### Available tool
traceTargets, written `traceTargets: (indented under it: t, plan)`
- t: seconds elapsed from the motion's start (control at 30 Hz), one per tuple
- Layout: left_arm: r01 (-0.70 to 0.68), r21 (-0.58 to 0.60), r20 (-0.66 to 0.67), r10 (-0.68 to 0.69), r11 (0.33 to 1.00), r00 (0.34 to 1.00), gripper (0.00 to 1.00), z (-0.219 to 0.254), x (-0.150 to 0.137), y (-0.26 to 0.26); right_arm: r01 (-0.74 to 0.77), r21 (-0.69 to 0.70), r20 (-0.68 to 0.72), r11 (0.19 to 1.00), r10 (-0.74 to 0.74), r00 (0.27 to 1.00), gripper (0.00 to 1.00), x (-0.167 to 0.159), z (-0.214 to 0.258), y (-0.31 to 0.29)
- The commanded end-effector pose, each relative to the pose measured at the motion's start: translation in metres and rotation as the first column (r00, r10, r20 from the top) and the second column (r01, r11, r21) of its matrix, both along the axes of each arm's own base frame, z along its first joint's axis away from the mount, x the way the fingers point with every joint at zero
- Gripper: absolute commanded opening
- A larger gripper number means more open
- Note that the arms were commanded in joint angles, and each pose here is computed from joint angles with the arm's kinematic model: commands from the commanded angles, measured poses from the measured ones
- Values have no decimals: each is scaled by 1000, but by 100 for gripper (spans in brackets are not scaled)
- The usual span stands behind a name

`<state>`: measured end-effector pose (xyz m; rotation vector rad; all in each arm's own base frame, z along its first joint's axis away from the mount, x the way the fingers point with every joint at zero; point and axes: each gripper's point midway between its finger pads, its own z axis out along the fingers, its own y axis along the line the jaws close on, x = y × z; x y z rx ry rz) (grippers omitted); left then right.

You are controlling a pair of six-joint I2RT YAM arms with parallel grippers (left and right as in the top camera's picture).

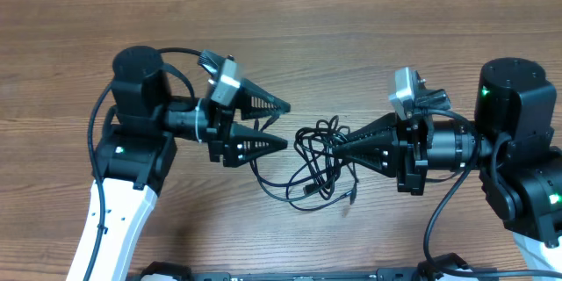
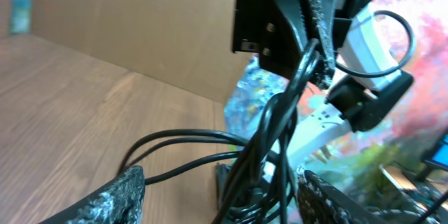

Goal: Untangle cables
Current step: 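Lower both open grippers toward the loose cables on the table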

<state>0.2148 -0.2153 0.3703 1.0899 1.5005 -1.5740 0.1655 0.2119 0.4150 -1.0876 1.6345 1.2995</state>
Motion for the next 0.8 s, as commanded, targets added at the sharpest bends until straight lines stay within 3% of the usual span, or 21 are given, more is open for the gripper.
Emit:
traceTargets:
  t: [0.0, 0.13, 0.2, 0.33, 0.43, 0.53, 0.67, 0.77]
  plan:
    - [74, -15, 51, -73, 997, 996, 68, 5, -16, -8, -39, 27, 49, 999, 37, 998, 4, -10, 15, 0]
    - [117, -21, 91, -115, 993, 989, 57, 8, -25, -17, -39, 26, 45, 999, 38, 998, 4, -11, 14, 0]
    - [132, -23, 102, -129, 991, 986, 45, 9, -28, -20, -39, 25, 41, 999, 38, 998, 4, -11, 14, 0]
    - [142, -24, 106, -138, 990, 985, 4, 10, -30, -22, -38, 23, 33, 999, 38, 999, 4, -11, 13, 0]
    - [111, -13, 54, -110, 994, 993, 4, 9, -25, -23, -9, -7, -15, 1000, 9, 1000, 4, -10, 4, -2]
    - [-28, 26, -74, 30, 999, 997, 4, 5, -2, -26, 14, -45, -48, 999, -16, 999, 4, -10, -7, -4]
    - [-260, 89, -275, 274, 962, 921, 4, -2, 38, -25, -18, -86, -53, 996, 13, 999, 4, -21, -21, -7]
    - [-334, 81, -322, 341, 939, 883, 4, 4, 52, -22, -3, -134, -86, 991, -8, 996, 4, -23, -33, -11]
